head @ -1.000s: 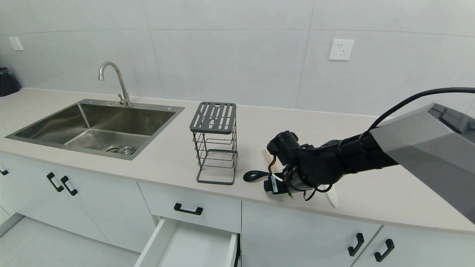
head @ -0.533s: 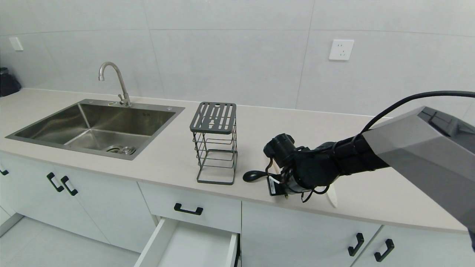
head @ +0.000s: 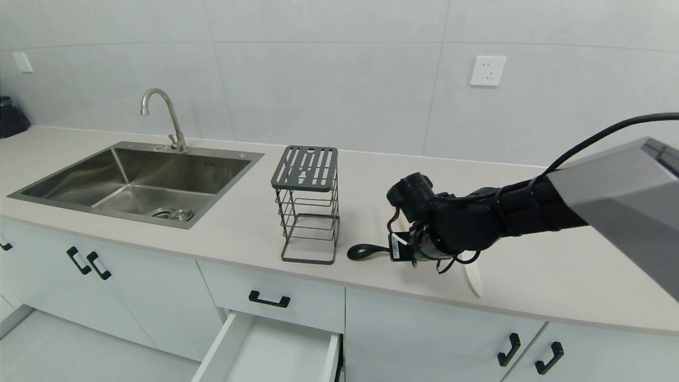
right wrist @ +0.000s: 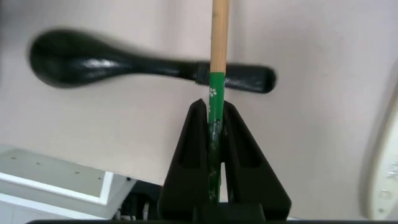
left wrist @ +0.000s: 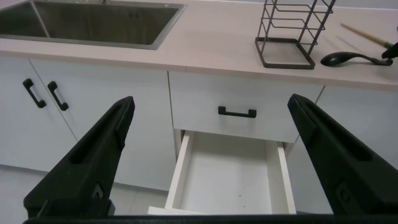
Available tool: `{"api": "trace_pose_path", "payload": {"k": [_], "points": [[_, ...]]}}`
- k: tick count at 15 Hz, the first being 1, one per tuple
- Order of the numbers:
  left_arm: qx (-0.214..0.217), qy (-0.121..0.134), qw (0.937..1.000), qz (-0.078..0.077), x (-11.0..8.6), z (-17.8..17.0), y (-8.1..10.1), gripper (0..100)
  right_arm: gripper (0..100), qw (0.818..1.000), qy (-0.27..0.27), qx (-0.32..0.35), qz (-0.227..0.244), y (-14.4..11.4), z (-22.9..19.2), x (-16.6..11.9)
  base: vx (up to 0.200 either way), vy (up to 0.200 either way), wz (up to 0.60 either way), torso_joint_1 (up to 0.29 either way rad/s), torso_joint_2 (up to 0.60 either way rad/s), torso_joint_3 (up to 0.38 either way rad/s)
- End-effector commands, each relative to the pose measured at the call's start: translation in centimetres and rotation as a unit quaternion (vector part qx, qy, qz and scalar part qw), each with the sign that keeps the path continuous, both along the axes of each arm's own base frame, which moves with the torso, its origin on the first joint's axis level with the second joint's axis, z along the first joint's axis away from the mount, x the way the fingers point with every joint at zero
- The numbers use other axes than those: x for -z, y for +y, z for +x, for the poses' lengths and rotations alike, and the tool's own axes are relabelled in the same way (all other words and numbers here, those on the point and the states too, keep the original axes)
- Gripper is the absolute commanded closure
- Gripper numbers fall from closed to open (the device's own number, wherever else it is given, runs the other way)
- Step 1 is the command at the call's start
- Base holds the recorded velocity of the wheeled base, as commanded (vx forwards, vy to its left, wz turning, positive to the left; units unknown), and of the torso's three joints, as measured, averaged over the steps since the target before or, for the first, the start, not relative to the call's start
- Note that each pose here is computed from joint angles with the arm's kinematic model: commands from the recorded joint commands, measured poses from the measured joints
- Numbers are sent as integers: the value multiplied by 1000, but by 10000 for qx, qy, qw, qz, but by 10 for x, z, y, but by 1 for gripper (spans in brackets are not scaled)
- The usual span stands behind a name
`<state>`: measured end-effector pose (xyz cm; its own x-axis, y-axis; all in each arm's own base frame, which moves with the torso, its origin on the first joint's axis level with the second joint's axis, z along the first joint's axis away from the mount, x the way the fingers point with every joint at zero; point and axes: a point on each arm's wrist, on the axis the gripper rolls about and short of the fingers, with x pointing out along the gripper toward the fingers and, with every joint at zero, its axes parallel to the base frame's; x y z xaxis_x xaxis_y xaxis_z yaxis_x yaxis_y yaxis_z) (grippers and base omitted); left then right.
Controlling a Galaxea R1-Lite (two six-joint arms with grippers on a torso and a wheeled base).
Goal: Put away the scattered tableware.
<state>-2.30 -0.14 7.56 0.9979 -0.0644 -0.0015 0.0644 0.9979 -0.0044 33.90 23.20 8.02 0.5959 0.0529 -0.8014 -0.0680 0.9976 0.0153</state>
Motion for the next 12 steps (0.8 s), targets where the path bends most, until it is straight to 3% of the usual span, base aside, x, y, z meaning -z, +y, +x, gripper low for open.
{"api": "trace_pose_path", "payload": {"k": [1,7,12], "points": [[0,8,10000,-2,0,0,0,0,100,9982,-484,-36,340,-7,-13,-49,0,0,0,0,0,0],[0,8,10000,-2,0,0,0,0,100,9858,-1311,-712,774,-18,-77,-103,0,0,0,0,0,0],[0,8,10000,-2,0,0,0,0,100,9647,-1611,-1744,1139,-38,-116,-120,0,0,0,0,0,0]]}}
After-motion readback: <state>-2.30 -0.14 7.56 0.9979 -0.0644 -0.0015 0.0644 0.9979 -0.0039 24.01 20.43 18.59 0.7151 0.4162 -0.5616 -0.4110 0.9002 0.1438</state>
